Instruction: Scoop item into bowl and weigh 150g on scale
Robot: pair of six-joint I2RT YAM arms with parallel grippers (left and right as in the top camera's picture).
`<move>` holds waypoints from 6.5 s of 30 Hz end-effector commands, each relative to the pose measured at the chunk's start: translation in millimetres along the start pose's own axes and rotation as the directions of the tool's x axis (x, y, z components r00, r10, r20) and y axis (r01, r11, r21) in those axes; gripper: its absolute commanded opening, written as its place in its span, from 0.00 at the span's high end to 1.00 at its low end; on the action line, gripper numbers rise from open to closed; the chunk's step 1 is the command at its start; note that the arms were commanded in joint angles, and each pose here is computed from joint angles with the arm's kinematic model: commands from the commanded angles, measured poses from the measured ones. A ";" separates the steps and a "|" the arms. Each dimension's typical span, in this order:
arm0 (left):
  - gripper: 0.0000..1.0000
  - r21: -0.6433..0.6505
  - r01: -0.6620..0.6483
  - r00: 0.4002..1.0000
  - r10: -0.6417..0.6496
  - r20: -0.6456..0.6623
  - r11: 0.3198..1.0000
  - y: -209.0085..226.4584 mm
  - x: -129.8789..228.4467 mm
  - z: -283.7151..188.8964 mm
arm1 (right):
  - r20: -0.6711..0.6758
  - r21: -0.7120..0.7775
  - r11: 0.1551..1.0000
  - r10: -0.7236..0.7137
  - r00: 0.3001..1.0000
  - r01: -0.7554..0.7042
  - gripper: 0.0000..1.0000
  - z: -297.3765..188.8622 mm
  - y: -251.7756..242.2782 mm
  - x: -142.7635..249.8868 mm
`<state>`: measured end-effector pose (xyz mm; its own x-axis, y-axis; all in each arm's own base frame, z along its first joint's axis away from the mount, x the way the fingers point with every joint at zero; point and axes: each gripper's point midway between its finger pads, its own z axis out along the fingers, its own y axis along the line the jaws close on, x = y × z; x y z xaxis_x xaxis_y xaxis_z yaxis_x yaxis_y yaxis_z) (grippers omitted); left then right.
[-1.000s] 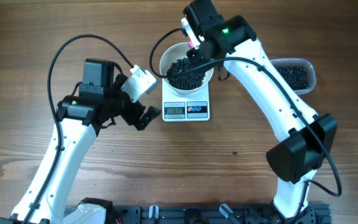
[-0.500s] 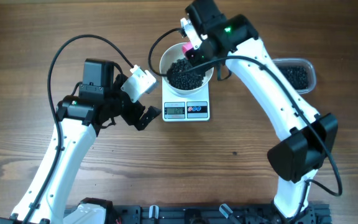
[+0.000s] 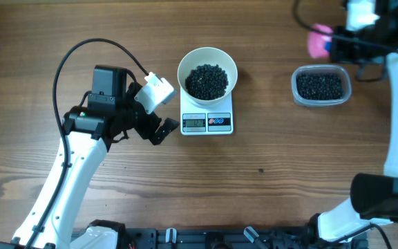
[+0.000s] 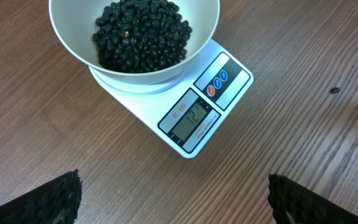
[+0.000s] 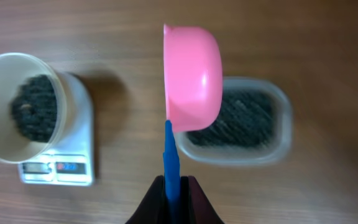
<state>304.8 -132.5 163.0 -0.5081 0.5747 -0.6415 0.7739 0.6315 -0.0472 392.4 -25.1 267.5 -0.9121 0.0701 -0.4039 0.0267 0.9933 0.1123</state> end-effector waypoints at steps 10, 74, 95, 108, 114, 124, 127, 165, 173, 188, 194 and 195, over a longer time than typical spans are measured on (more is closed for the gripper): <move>0.00 0.003 -0.028 0.999 0.028 0.015 1.000 -3.1 -3.7 -3.3 | -0.240 0.048 0.998 0.045 0.970 -0.034 0.96 61.3 -49.4 56.2; 0.00 0.004 -0.028 1.000 0.028 0.015 1.000 -3.0 -3.6 -3.1 | -0.173 -0.528 0.771 0.312 0.934 -0.355 0.96 76.6 -78.0 83.9; 0.00 0.002 -0.029 0.999 0.029 0.017 1.000 -2.8 -4.0 -3.1 | -0.169 -0.700 0.680 0.135 0.976 -0.216 0.96 44.1 61.3 22.4; 0.00 0.003 -0.028 1.000 0.028 0.015 1.000 -3.0 -3.6 -3.1 | -0.139 -0.699 0.708 0.004 0.990 -0.101 0.96 51.0 199.6 6.5; 0.00 0.004 -0.028 1.000 0.028 0.015 1.000 -3.0 -3.6 -3.1 | -0.120 -0.594 0.803 -0.031 0.992 -0.047 0.96 67.7 228.7 19.1; 0.00 0.003 -0.028 1.000 0.028 0.015 1.000 -3.0 -3.6 -3.1 | -0.041 -0.437 0.898 -0.077 0.996 0.051 0.96 85.5 212.5 15.2; 0.00 0.004 -0.028 1.000 0.028 0.015 1.000 -3.0 -3.6 -3.1 | -0.012 -0.403 0.908 -0.131 0.991 0.115 0.96 88.0 215.5 17.1; 0.00 0.003 -0.028 1.000 0.028 0.015 1.000 -3.0 -3.6 -3.1 | 0.120 -0.305 0.871 -0.365 0.923 0.385 0.96 90.1 243.8 20.4; 0.00 0.004 -0.028 1.000 0.028 0.015 1.000 -3.0 -3.6 -3.1 | 0.115 -0.302 0.878 -0.353 0.929 0.371 0.96 90.6 240.9 19.3; 0.00 0.003 -0.028 1.000 0.028 0.015 1.000 -3.0 -3.6 -3.1 | 0.105 -0.383 0.864 -0.310 0.945 0.326 0.96 86.7 239.9 16.5; 0.00 0.003 -0.028 1.000 0.028 0.015 1.000 -3.0 -3.6 -3.1 | 0.080 -0.550 0.808 -0.198 0.977 0.209 0.96 73.6 220.1 2.0; 0.00 0.004 -0.028 1.000 0.028 0.015 1.000 -3.0 -3.6 -3.1 | 0.078 -0.580 0.793 -0.174 0.982 0.187 0.96 70.2 212.8 -2.3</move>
<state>304.8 -132.5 163.0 -0.5081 0.5747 -0.6415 0.7739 0.6315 -0.0472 423.8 196.4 210.1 -0.8576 -0.1602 -0.4886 -0.3826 0.8337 0.3982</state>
